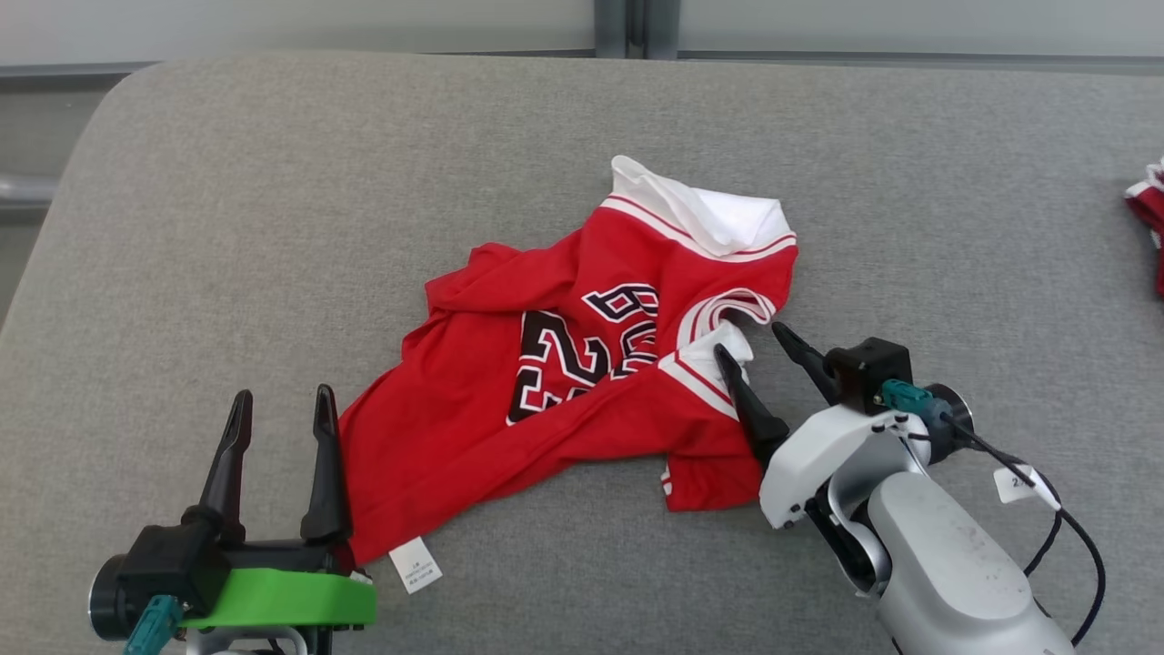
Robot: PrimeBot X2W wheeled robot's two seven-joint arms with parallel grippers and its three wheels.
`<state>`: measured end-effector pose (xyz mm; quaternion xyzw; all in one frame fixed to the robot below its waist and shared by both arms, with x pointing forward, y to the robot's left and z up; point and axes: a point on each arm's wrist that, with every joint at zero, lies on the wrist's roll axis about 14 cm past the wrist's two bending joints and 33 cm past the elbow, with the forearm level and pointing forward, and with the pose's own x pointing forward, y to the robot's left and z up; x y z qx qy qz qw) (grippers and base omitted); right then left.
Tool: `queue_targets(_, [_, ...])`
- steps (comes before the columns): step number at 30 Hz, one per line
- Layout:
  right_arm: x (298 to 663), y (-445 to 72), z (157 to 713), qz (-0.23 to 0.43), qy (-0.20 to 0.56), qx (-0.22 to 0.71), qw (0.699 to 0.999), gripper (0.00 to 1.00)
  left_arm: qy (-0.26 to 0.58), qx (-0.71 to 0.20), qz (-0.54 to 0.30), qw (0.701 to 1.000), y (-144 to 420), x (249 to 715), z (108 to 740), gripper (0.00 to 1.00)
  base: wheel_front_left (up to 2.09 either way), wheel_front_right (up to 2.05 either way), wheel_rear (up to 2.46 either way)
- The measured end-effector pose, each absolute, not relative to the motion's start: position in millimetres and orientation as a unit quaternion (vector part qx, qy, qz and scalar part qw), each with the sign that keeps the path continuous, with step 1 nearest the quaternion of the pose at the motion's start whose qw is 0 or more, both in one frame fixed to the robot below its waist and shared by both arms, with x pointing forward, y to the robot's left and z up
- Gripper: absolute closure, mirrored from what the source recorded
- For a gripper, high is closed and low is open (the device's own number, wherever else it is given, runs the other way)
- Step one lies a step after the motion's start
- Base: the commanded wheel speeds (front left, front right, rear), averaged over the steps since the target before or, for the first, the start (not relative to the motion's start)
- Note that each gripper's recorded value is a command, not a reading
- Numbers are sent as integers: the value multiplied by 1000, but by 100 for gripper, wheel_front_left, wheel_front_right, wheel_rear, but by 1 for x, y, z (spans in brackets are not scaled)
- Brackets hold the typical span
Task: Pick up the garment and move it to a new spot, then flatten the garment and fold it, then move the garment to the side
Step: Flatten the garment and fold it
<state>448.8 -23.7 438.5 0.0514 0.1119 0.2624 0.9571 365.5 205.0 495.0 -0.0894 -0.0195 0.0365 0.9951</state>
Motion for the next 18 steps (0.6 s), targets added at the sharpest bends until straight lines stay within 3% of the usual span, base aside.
queue_targets(9, [444,7,409,302,181,106,930,0,-8,-90,74,993,224,356,484,0,0,0,0])
queue_targets(10, [444,7,407,301,185,111,929,13,-7,-91,75,993,225,356,483,0,0,0,0])
queue_targets(11, [444,7,406,301,187,115,928,52,-6,-89,76,993,226,356,482,0,0,0,0])
queue_targets(12, [443,7,406,301,188,120,927,60,-6,-87,75,993,225,356,482,0,0,0,0])
queue_targets(15, [444,7,409,302,184,133,926,99,-5,-87,73,993,224,357,481,0,0,0,0])
queue_targets(18, [446,-1,412,294,176,139,929,100,-6,-86,73,994,225,359,481,0,0,0,0])
